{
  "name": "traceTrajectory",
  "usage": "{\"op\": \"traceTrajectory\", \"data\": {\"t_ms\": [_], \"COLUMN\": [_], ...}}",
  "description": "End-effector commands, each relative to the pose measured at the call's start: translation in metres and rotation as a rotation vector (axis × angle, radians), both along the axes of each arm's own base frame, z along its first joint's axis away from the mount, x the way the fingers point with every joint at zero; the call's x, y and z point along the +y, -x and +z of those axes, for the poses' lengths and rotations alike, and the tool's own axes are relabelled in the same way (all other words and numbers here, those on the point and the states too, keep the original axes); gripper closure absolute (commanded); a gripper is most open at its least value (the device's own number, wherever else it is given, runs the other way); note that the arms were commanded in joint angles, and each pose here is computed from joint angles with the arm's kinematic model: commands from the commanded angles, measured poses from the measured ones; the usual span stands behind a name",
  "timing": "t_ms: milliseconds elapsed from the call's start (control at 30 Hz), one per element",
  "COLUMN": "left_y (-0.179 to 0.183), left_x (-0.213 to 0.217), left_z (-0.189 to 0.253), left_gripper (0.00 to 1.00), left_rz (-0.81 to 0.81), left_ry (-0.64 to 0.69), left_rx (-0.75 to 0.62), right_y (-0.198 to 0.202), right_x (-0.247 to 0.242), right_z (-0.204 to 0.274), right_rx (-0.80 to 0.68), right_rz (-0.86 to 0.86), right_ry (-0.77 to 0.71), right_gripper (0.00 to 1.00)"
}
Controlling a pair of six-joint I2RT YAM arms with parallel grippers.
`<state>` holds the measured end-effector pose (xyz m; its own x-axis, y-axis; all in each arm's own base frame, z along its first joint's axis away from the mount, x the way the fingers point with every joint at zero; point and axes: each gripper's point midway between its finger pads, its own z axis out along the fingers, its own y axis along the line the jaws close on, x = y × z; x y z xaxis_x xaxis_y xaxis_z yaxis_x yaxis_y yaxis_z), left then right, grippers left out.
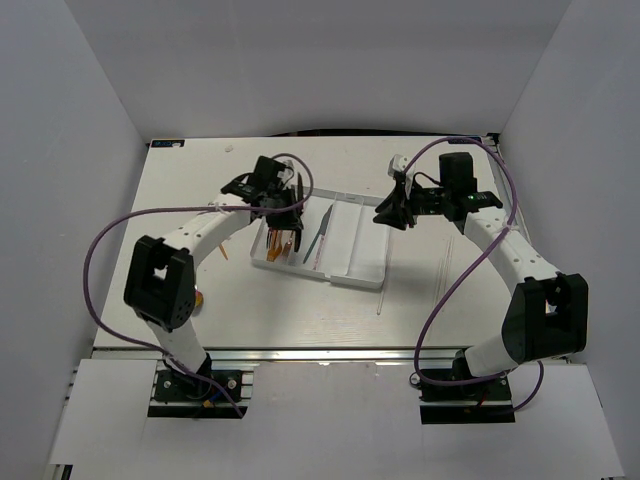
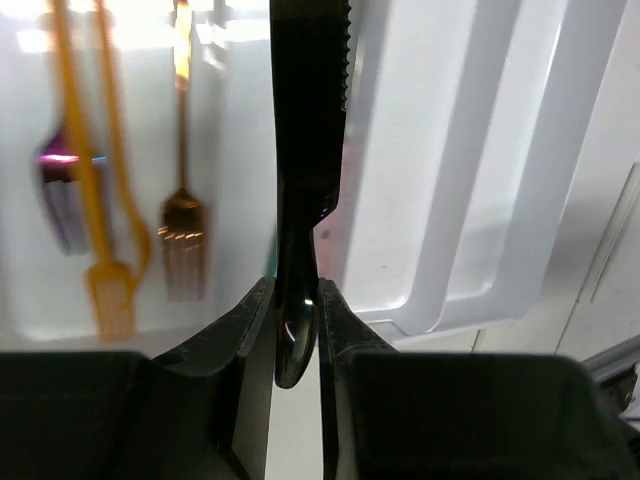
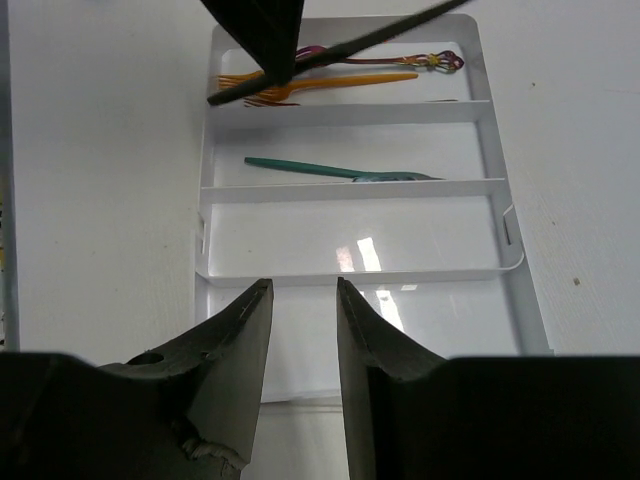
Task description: Sort the eating utensils into containers
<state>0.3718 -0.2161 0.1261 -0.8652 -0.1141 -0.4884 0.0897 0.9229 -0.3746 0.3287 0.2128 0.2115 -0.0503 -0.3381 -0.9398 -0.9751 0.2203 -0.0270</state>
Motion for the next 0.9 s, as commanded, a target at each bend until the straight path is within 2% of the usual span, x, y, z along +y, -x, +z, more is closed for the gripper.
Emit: {"op": "traceTrajectory", "data": {"t_ms": [0, 133, 200, 300, 333, 433, 467, 600, 733, 867], "left_y": [-0.012, -0.019, -0.016, -0.01, -0.008, -0.001, -0.001, -0.003, -0.002, 0.008], "left_x": [-0.029, -0.044, -0.053, -0.054, -0.054, -0.053, -0.052, -0.053, -0.051, -0.036], "left_z": [0.011, 0.002, -0.006, -0.018, -0.021, -0.028, -0.027, -0.006, 0.021, 0.038], "left_gripper": [1.0, 1.0, 0.95, 0.81, 0.73, 0.63, 0.56, 0.47, 0.43, 0.43], "left_rz": [-0.069, -0.1, -0.129, -0.131, -0.129, -0.133, -0.127, -0.124, -0.114, -0.08], "left_ry": [0.059, 0.051, 0.052, 0.04, 0.037, 0.027, 0.027, 0.05, 0.072, 0.058], "left_rx": [-0.042, -0.032, -0.014, 0.017, 0.027, 0.043, 0.042, 0.0, -0.059, -0.108], "right_y": [0.001, 0.006, 0.007, 0.008, 0.007, 0.008, 0.007, 0.01, 0.014, 0.007], "right_x": [-0.004, -0.009, -0.015, -0.023, -0.027, -0.038, -0.043, -0.061, -0.082, -0.12], "right_z": [0.012, 0.008, 0.003, -0.006, -0.009, -0.02, -0.025, -0.057, -0.086, -0.104], "right_rx": [-0.024, -0.014, 0.003, 0.043, 0.054, 0.107, 0.122, 0.266, 0.342, 0.338], "right_rz": [-0.004, -0.018, -0.038, -0.07, -0.086, -0.141, -0.17, -0.305, -0.478, -0.708], "right_ry": [0.008, 0.02, 0.023, 0.027, 0.033, 0.051, 0.072, 0.16, 0.235, 0.351], "right_gripper": [0.62, 0.61, 0.61, 0.6, 0.6, 0.58, 0.57, 0.55, 0.53, 0.54]}}
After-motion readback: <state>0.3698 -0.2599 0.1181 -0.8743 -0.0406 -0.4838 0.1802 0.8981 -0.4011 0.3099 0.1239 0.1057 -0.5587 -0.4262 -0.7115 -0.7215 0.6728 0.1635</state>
